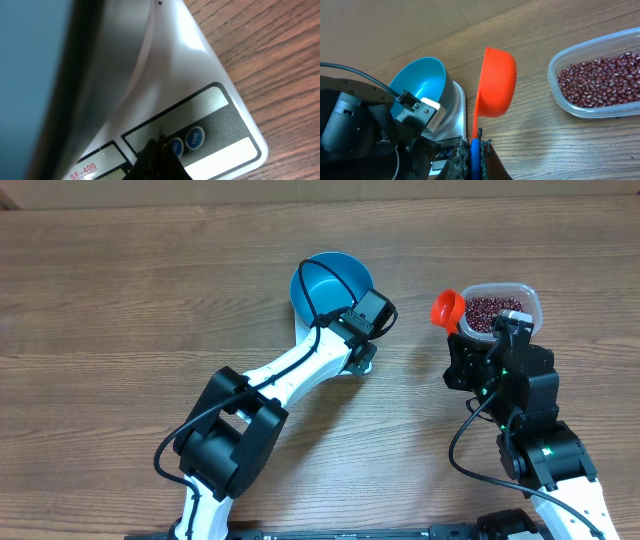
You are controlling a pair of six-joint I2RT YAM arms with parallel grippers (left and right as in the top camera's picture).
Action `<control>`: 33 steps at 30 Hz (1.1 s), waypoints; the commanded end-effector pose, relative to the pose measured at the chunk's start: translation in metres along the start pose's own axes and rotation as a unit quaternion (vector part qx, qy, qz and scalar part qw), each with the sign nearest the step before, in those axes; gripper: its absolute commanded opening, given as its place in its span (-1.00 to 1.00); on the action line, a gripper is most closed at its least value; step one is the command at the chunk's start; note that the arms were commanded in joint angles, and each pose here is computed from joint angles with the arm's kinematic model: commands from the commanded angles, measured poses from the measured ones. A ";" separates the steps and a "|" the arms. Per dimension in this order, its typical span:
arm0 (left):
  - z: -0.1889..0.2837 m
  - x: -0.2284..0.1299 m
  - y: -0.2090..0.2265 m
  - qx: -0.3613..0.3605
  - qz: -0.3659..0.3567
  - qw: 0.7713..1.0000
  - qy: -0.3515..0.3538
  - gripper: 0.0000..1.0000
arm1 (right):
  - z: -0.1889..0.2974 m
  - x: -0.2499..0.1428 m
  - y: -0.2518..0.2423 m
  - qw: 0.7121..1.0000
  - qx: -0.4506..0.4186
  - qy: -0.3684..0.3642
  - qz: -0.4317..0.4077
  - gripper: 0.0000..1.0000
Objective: Scoop item into bowl and weigh 150g on scale
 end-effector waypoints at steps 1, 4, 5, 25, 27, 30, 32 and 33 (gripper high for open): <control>-0.013 -0.009 0.004 0.016 0.006 1.000 0.016 -0.92 | 0.007 0.016 0.006 1.000 0.008 -0.023 0.002 -0.93; -0.015 -0.011 0.004 0.017 0.007 1.000 0.019 -0.92 | 0.007 0.016 0.006 1.000 0.008 -0.023 0.002 -0.93; -0.015 -0.011 0.004 0.017 0.007 1.000 0.019 -0.92 | 0.007 0.016 0.006 1.000 0.008 -0.023 0.002 -0.93; -0.019 -0.026 0.008 0.031 0.001 0.999 0.040 -0.92 | 0.007 0.015 0.006 1.000 0.007 -0.020 0.002 -0.93; -0.019 -0.025 0.008 0.031 0.002 0.999 0.039 -0.92 | 0.007 0.014 0.005 1.000 0.007 -0.020 0.002 -0.93; -0.019 -0.026 0.010 0.037 0.001 0.999 0.040 -0.92 | 0.007 0.014 0.006 1.000 0.009 -0.018 0.002 -0.93; -0.019 -0.027 0.010 0.036 0.000 0.998 0.042 -0.92 | 0.007 0.013 0.006 1.000 0.009 -0.017 0.002 -0.93; -0.019 -0.027 0.010 0.036 0.000 0.998 0.042 -0.92 | 0.007 0.013 0.006 1.000 0.009 -0.017 0.002 -0.92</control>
Point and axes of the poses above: each gripper's point midway between its finger pads, its own z axis back along the fingers, its own y axis along the line the jaws close on, x = y × z, the point moved 1 cm from there along z, back along the fingers, and after that the axes turned 2 degrees about z, right-handed, at the moved point
